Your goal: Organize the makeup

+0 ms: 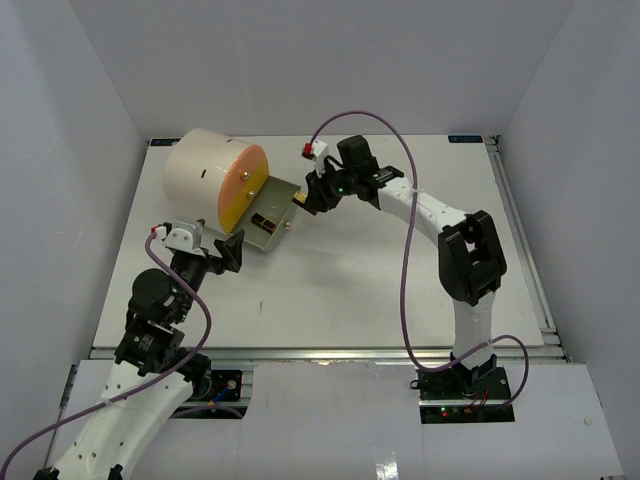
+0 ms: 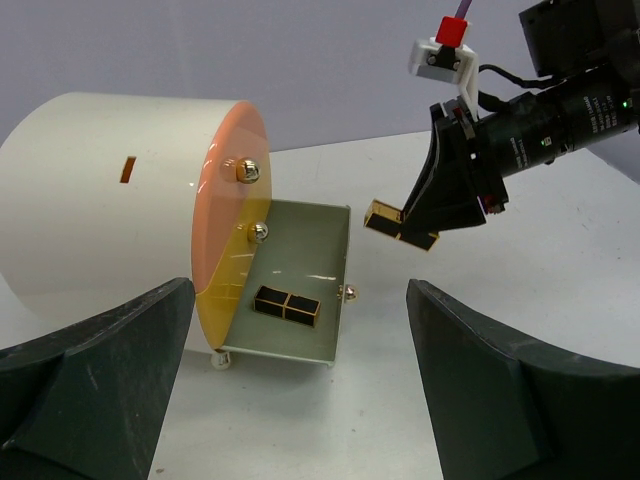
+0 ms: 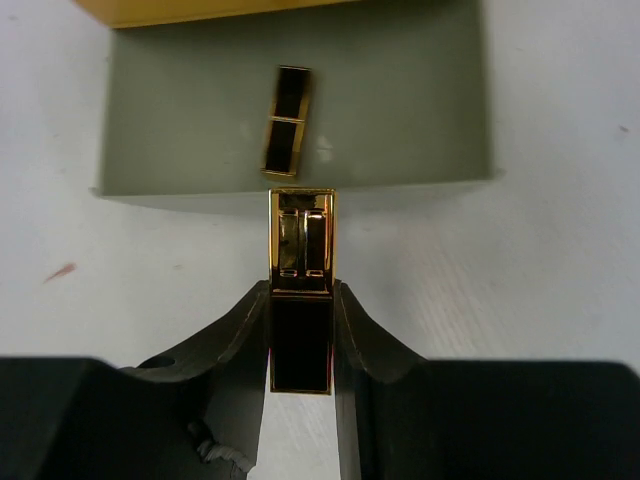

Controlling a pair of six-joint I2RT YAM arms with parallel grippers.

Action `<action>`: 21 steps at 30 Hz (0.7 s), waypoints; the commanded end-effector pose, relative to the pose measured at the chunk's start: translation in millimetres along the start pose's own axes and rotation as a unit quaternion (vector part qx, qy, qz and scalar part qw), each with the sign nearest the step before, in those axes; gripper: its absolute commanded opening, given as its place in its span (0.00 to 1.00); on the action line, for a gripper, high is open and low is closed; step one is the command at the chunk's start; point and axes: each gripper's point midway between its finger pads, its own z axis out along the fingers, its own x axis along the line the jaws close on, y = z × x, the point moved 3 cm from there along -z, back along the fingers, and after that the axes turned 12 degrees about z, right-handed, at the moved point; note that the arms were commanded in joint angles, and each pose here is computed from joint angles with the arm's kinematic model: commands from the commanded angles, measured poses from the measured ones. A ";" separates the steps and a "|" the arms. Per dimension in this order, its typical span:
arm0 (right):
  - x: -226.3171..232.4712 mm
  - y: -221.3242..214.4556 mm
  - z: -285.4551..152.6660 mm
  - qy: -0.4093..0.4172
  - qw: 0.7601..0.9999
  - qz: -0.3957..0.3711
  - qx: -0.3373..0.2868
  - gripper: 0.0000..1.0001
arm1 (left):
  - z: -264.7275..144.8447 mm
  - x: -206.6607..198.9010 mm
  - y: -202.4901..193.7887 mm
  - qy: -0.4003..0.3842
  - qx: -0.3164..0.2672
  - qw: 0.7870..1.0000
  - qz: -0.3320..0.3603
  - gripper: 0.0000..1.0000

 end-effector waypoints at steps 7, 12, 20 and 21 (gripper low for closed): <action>61.7 43.1 25.5 0.097 0.994 -0.045 -0.019 0.08 | -4.4 6.1 9.0 0.015 -0.017 1.000 -0.004 0.98; 54.5 61.5 45.5 0.050 0.996 0.033 -0.058 0.08 | -4.6 7.2 9.1 0.017 -0.017 1.000 -0.002 0.98; 44.5 55.8 72.9 0.009 0.997 0.047 -0.062 0.35 | -2.7 7.4 6.9 0.018 -0.012 1.000 -0.002 0.98; 42.4 57.3 74.3 0.003 0.997 0.045 -0.065 0.38 | -2.4 7.2 6.3 0.017 -0.011 1.000 -0.001 0.98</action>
